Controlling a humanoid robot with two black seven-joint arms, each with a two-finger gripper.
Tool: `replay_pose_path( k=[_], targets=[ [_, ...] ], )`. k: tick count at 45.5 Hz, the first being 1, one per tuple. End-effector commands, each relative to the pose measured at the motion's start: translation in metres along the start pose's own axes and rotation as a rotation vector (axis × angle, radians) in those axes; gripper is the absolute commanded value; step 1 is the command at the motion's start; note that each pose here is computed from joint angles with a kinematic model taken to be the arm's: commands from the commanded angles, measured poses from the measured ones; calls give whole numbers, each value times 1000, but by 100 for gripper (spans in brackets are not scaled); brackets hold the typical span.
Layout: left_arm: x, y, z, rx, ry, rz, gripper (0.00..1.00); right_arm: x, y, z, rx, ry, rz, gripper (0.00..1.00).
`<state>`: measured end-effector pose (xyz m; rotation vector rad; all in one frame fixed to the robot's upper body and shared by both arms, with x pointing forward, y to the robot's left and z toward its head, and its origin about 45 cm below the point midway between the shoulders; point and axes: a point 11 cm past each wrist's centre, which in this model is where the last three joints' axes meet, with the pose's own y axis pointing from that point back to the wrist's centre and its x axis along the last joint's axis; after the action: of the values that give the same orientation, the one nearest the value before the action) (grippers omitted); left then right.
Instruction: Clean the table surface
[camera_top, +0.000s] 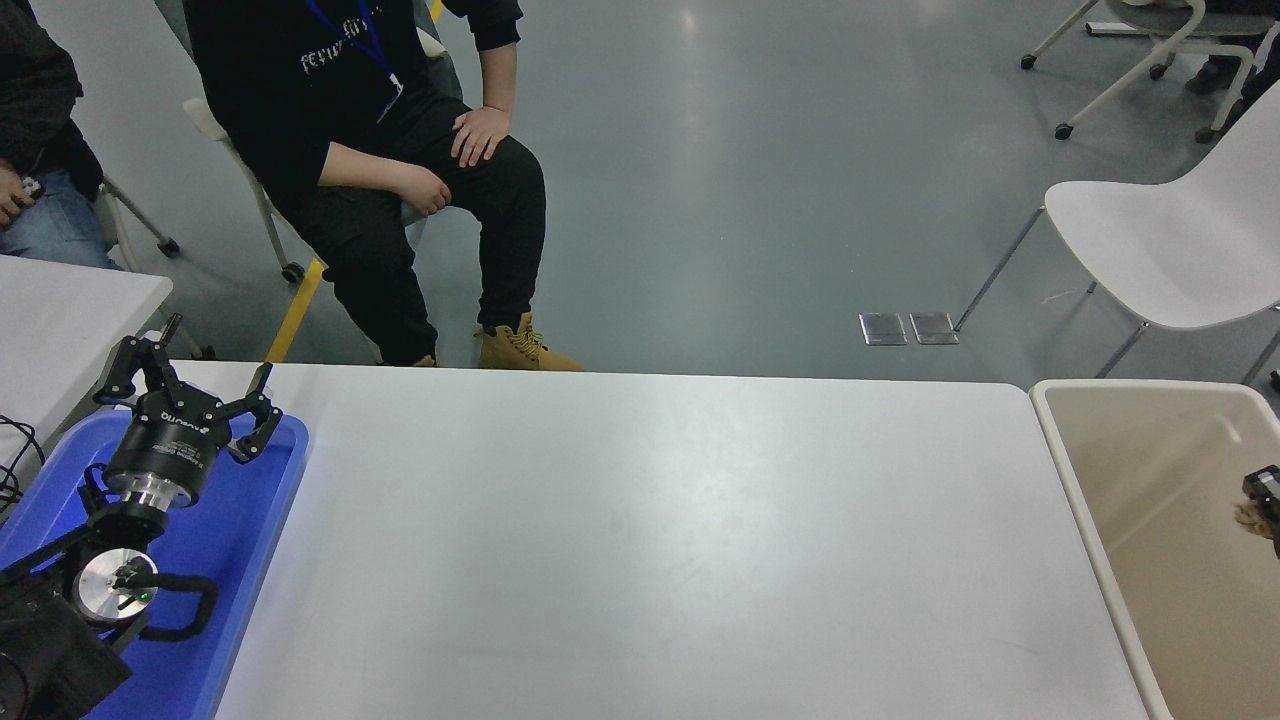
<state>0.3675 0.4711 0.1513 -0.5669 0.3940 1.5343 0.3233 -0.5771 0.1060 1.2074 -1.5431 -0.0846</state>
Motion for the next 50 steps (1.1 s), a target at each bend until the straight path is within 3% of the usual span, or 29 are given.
replay_pose_path(
  k=[1, 18, 23, 28, 35, 37, 50],
  targets=[
    [0, 0, 1, -1, -1, 0, 100, -30, -2, 0, -32, 3, -40, 0],
    [0, 0, 0, 1, 0, 0, 100, -32, -2, 2, -40, 4, -30, 0],
    [0, 0, 0, 0, 1, 0, 100, -35, -2, 9, -48, -1, -32, 26],
    [0, 0, 0, 0, 1, 0, 100, -33, -2, 9, -48, -1, -18, 65],
    [0, 0, 0, 0, 0, 0, 100, -29, -2, 9, -47, -8, 20, 91],
    [0, 0, 0, 0, -2, 0, 100, -29, -2, 8, -46, -17, 22, 96],
    [0, 0, 0, 0, 1, 0, 100, -31, -2, 7, -39, -86, 11, 97]
  ],
)
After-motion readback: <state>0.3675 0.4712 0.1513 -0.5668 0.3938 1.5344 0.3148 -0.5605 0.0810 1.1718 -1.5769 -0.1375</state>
